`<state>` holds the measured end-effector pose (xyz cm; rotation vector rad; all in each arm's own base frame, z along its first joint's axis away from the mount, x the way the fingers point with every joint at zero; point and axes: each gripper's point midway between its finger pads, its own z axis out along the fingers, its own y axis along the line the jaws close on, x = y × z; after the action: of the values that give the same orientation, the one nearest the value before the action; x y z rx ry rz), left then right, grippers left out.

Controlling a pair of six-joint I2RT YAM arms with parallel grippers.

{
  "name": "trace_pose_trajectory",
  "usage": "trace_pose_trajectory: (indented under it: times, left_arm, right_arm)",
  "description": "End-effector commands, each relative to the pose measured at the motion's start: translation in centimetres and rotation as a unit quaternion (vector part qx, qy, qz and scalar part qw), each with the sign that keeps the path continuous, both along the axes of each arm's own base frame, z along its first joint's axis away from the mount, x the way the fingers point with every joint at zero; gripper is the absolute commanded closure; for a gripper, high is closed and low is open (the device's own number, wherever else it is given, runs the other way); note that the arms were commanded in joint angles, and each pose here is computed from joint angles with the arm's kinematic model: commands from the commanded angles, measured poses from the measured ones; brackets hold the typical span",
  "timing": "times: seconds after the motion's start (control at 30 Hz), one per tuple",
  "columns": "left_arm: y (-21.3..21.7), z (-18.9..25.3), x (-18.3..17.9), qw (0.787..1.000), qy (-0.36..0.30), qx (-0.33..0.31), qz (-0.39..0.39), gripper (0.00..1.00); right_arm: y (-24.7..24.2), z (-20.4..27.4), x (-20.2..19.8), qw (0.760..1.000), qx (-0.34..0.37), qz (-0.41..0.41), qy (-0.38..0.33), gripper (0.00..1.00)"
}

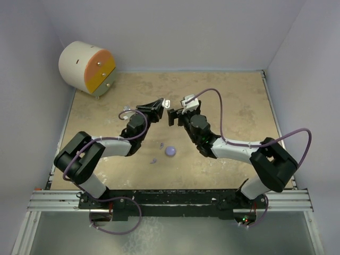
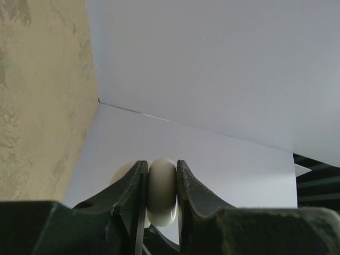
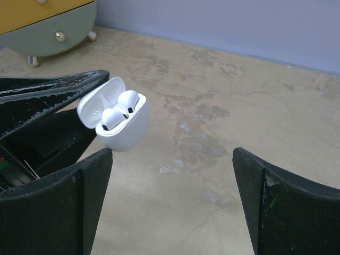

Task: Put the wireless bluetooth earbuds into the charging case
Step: Close the charging case.

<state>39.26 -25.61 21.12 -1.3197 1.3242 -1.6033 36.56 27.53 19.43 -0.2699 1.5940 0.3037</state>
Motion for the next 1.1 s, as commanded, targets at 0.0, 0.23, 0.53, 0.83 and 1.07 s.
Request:
trace_pose_trajectory:
  times: [0.0, 0.23, 0.53, 0.83, 1.07]
  left_arm:
    - [-0.4, 2.5, 0.2, 1.0, -0.011, -0.025, 0.006, 1.0]
    - [-1.6, 2.6, 0.5, 1.0, -0.009, -0.024, -0.006, 1.0]
    - [-2.5, 2.4, -0.4, 1.0, -0.006, -0.022, -0.019, 1.0]
    - [-1.8, 0.7, -2.0, 1.0, 0.007, -0.018, -0.021, 1.0]
    - [-0.8, -0.6, -2.9, 1.0, 0.015, -0.018, -0.015, 1.0]
  right_arm:
    - [2.0, 3.1, 0.9, 0.999, 0.019, 0.02, -0.036, 0.04]
    - [2.4, 2.3, 1.4, 0.999, 0.012, 0.015, -0.029, 0.05]
    - [1.4, 1.4, 2.5, 0.999, 0.009, -0.034, -0.018, 0.04]
    - [0.0, 1.6, 2.6, 0.997, 0.02, -0.069, -0.025, 0.04]
    - [-0.9, 1.5, 2.5, 0.996, 0.017, -0.086, -0.026, 0.03]
